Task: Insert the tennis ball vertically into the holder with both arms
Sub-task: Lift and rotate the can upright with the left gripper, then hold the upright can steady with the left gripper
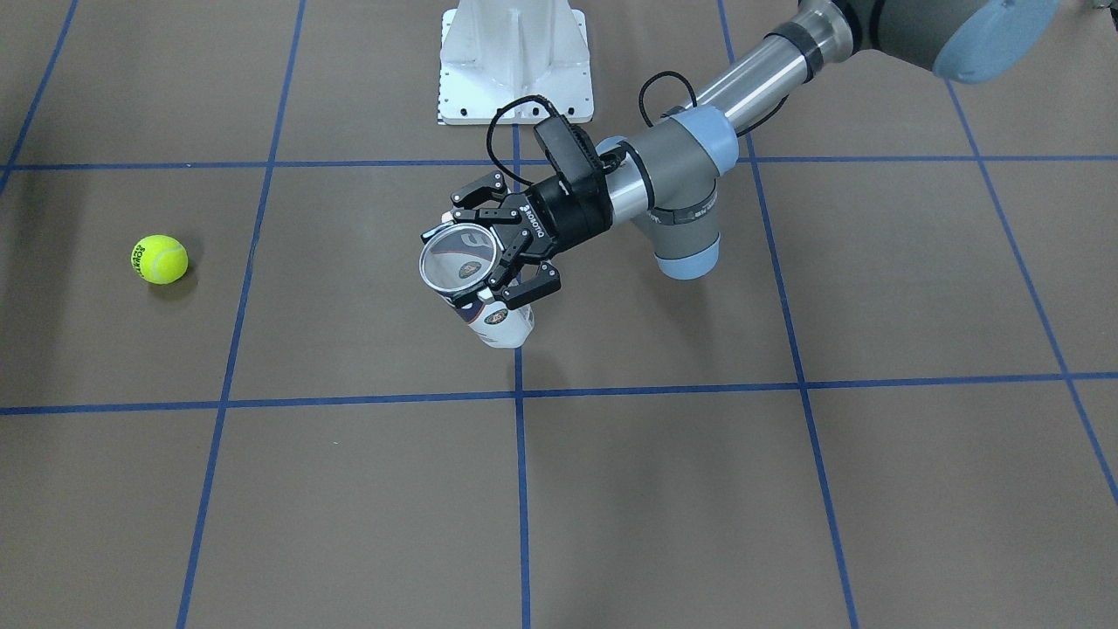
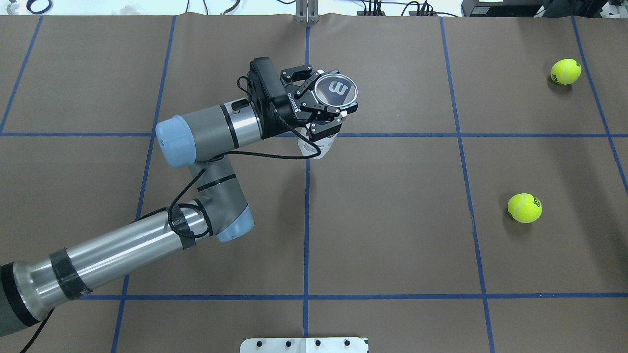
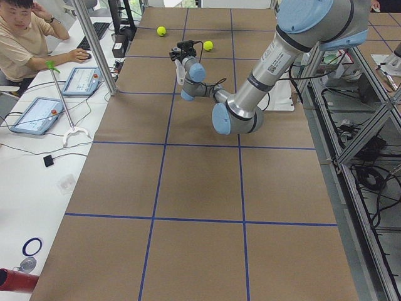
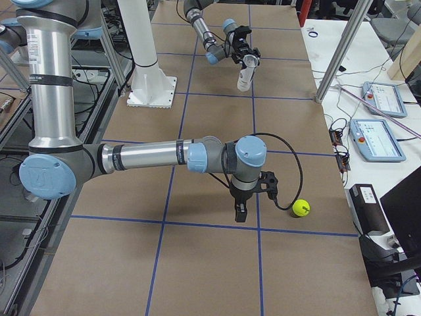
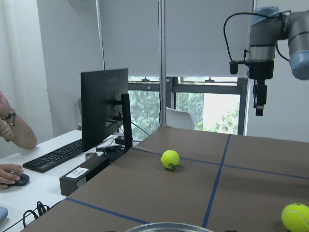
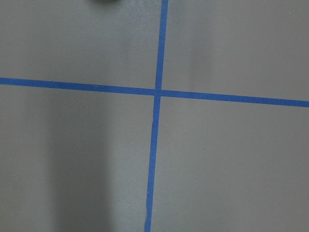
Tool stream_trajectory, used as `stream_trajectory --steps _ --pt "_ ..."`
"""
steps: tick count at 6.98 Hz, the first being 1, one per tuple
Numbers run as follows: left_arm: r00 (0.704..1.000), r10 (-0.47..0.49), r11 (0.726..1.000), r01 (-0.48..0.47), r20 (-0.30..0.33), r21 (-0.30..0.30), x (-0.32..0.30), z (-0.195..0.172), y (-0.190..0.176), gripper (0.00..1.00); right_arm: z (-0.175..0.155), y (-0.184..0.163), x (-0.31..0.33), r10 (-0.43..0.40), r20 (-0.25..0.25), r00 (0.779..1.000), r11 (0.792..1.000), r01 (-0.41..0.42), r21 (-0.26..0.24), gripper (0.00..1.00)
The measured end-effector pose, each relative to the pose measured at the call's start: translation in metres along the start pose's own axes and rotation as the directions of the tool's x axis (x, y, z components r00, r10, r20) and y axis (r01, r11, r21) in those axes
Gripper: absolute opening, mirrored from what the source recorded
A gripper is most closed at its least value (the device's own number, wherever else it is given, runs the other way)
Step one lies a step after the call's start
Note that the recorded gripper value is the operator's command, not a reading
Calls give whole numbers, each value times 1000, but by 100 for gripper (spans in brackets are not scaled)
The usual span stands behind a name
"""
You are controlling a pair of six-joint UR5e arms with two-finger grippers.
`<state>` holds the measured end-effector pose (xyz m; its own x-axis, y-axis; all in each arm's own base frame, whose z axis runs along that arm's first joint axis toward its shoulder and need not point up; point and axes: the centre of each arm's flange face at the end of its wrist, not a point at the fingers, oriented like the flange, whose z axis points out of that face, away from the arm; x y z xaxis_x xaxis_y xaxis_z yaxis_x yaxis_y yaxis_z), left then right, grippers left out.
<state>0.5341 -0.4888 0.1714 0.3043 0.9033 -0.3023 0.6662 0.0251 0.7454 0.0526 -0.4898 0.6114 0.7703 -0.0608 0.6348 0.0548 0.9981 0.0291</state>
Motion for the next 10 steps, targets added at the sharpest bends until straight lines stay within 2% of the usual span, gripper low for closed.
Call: stream_trajectory --steps 1,3,5,8,10 --pt "1000 -15 999 14 12 48 6 -7 15 59 0 0 0 0 0 1000 1000 0 0 100" --pt "999 -34 996 33 12 80 15 -15 38 59 -1 0 -1 -1 0 1000 1000 1 1 100" --pt "999 -44 997 44 5 69 22 -19 55 59 -1 0 -1 -2 0 1000 1000 2 2 100" --pt "999 -49 998 49 -2 49 29 -22 73 71 -1 0 -1 -2 0 1000 1000 2 2 100" --pt "999 -51 998 51 -3 45 30 -26 76 71 -2 0 -1 -3 0 1000 1000 3 3 100"
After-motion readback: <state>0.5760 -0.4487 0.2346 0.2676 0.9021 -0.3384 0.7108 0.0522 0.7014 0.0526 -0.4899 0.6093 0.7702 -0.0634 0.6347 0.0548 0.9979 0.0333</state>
